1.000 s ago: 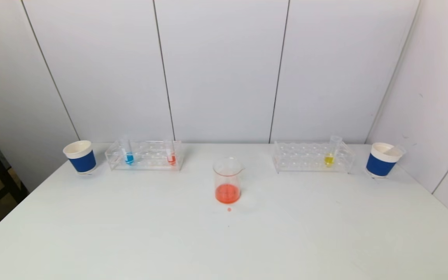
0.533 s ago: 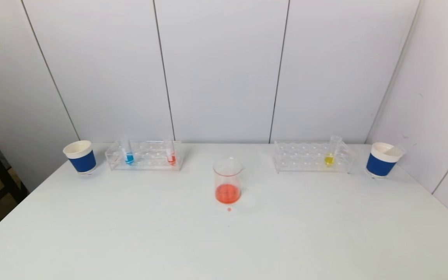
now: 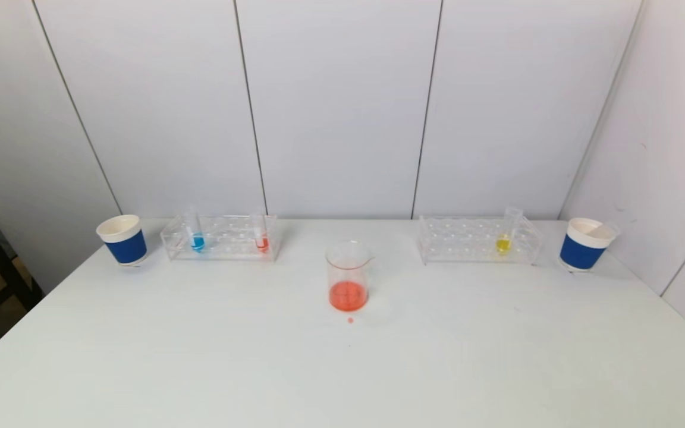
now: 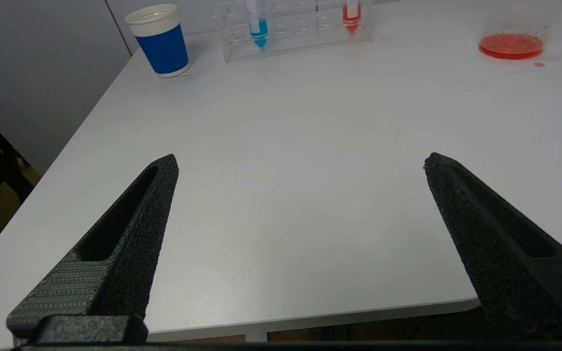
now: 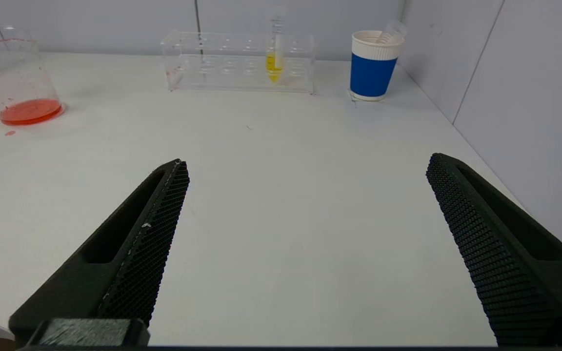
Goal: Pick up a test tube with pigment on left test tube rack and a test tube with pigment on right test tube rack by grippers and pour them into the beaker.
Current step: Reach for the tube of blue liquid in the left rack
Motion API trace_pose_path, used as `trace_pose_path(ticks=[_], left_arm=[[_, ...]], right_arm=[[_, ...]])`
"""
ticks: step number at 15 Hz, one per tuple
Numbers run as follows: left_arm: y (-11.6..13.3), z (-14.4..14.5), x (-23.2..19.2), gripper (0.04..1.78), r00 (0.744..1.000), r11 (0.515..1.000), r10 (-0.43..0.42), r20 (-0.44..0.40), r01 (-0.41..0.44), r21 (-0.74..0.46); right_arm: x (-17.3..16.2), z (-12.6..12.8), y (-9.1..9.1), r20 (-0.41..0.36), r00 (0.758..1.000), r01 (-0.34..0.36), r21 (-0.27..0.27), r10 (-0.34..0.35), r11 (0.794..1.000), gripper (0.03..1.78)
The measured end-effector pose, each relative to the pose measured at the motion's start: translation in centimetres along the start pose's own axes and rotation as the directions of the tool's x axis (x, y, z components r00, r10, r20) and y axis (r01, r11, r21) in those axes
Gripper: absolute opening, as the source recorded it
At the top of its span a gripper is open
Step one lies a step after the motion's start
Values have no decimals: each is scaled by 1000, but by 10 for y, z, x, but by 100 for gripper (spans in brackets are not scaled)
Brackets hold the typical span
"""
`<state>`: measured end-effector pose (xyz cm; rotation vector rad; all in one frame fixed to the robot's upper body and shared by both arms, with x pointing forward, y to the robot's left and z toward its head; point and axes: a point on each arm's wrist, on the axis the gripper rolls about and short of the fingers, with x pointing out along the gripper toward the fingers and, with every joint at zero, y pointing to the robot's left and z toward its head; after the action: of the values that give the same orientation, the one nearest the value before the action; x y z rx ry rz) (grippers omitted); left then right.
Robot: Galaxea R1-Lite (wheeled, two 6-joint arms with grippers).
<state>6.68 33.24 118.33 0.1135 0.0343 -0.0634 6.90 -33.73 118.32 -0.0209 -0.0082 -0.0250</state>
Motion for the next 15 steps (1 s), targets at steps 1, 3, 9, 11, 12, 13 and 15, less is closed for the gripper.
trace_pose_path(ticks=[1, 3, 9, 11, 12, 13, 15], left_arm=[[0, 0, 0, 176, 1000, 1000, -1, 0, 1, 2], [0, 0, 0, 176, 1000, 1000, 0, 0, 0, 1], [1, 4, -1, 176, 1000, 1000, 28, 12, -28, -5], [2, 16, -6, 176, 998, 999, 40, 51, -40, -2], [3, 24, -10, 176, 996, 999, 43, 72, -43, -1], [4, 32, -15, 176, 995, 999, 44, 86, -44, 1], [5, 51, -27, 176, 994, 999, 36, 104, -37, 2]], right_arm=[[0, 0, 0, 0, 1000, 0, 0, 0, 1000, 177], [0, 0, 0, 0, 1000, 0, 0, 0, 1000, 177], [0, 0, 0, 0, 1000, 0, 0, 0, 1000, 177], [0, 0, 0, 0, 1000, 0, 0, 0, 1000, 177], [0, 0, 0, 0, 1000, 0, 0, 0, 1000, 177], [0, 0, 0, 0, 1000, 0, 0, 0, 1000, 177], [0, 0, 0, 0, 1000, 0, 0, 0, 1000, 177]])
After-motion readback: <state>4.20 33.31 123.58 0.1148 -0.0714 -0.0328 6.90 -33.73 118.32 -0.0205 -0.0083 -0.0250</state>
